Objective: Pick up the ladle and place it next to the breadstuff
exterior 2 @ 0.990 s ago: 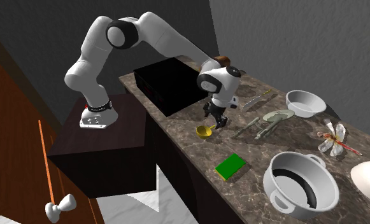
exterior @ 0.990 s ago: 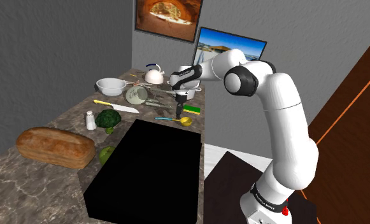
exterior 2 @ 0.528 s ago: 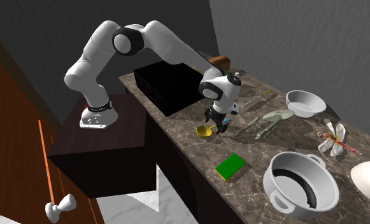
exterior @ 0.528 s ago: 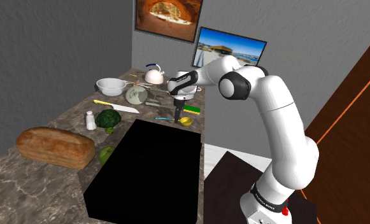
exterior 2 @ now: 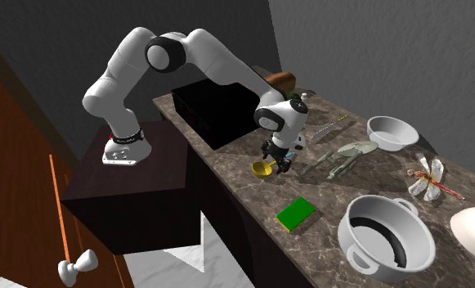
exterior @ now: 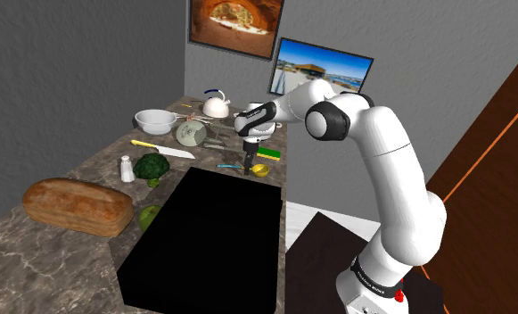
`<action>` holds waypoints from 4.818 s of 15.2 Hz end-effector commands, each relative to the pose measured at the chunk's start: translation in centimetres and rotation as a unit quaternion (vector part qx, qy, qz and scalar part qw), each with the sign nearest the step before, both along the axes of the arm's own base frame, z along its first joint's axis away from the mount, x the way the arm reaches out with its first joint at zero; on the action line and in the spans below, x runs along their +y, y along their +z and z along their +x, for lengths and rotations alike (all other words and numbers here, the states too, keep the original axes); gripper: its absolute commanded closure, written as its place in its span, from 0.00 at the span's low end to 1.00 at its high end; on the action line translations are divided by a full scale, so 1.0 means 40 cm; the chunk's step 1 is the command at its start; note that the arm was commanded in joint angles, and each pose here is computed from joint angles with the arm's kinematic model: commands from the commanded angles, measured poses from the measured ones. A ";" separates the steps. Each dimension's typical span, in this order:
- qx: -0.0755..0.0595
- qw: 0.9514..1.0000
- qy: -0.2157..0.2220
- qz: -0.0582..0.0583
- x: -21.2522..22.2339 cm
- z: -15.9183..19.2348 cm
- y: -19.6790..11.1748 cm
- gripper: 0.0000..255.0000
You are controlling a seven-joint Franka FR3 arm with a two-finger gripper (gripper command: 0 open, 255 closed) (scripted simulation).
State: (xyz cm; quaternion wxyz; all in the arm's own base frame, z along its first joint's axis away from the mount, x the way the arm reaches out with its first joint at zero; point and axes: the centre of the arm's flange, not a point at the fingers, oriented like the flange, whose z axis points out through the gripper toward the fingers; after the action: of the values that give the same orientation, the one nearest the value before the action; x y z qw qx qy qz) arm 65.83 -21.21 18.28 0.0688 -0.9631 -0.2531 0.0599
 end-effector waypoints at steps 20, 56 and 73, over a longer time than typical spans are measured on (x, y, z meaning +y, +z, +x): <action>0.000 1.000 0.000 0.000 0.000 0.000 0.119 1.00; 0.000 1.000 0.000 0.000 0.196 -0.030 0.514 1.00; 0.000 1.000 0.000 0.000 0.750 -0.114 0.514 1.00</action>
State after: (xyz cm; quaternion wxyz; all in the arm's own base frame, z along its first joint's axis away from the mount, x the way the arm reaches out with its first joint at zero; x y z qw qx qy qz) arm 61.48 7.59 38.88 0.0689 -0.9629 -0.2537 0.0600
